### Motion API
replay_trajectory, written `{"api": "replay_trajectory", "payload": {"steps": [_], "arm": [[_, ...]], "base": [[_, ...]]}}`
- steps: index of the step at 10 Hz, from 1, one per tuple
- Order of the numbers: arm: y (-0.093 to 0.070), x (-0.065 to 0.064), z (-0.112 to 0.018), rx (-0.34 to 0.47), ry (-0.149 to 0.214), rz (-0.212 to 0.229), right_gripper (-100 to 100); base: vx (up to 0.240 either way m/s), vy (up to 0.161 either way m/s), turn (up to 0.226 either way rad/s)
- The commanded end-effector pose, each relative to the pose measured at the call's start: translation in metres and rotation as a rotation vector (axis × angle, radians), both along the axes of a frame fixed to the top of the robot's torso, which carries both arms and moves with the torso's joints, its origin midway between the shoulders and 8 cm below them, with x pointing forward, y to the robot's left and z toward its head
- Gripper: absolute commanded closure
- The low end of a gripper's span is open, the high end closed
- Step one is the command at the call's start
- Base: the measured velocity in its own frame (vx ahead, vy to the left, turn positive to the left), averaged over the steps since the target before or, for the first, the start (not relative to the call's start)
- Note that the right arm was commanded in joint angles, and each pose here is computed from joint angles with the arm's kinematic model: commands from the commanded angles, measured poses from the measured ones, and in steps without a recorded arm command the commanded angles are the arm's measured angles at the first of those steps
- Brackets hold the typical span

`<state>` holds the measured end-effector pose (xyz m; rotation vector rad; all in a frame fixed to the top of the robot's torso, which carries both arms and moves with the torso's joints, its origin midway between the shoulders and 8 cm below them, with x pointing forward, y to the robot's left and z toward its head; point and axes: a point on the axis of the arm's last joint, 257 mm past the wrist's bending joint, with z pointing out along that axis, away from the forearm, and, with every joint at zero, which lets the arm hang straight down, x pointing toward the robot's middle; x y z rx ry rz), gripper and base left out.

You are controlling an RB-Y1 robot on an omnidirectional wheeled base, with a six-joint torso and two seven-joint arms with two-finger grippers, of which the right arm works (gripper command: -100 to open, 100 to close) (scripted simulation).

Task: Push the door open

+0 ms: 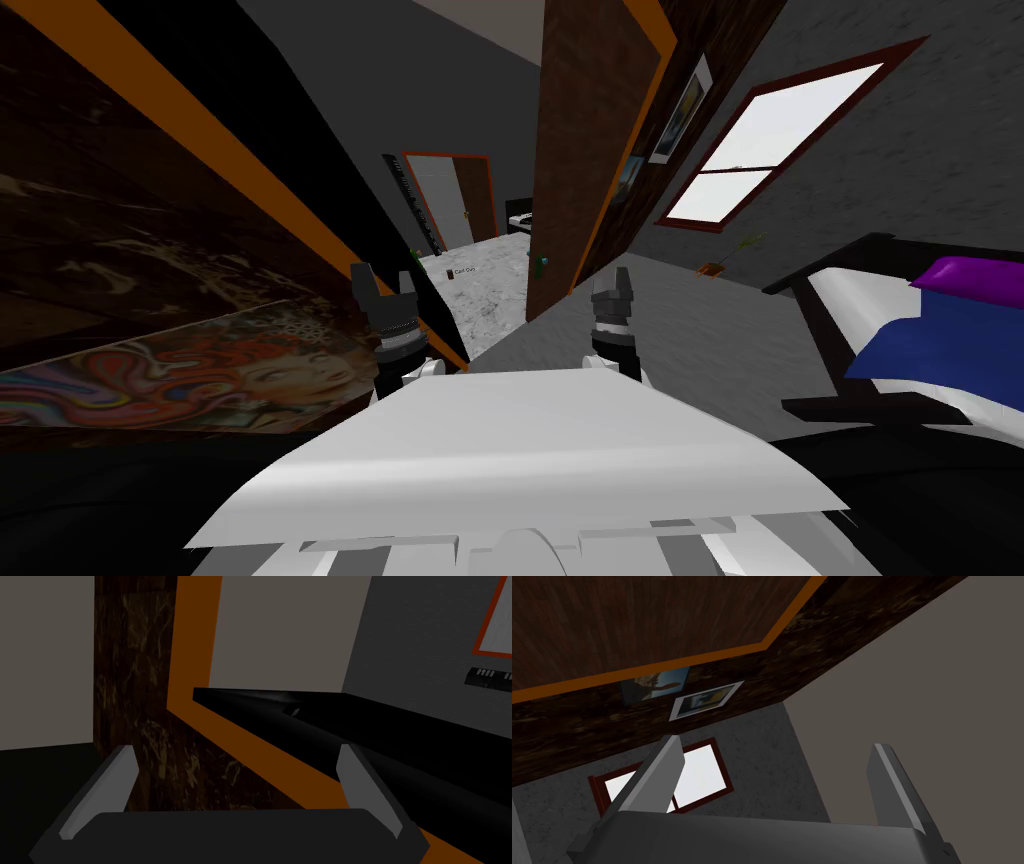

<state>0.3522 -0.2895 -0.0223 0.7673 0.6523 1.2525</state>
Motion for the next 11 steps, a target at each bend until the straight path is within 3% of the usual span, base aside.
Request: {"api": "replay_trajectory", "payload": {"steps": [1, 11], "arm": [[0.006, 0.008, -0.01, -0.002, 0.023, 0.022, -100], [0.04, 0.053, -0.072, 0.001, 0.165, 0.136, -100]], "base": [[-0.04, -0.062, 0.115], [0.079, -0.114, 0.074]]}}
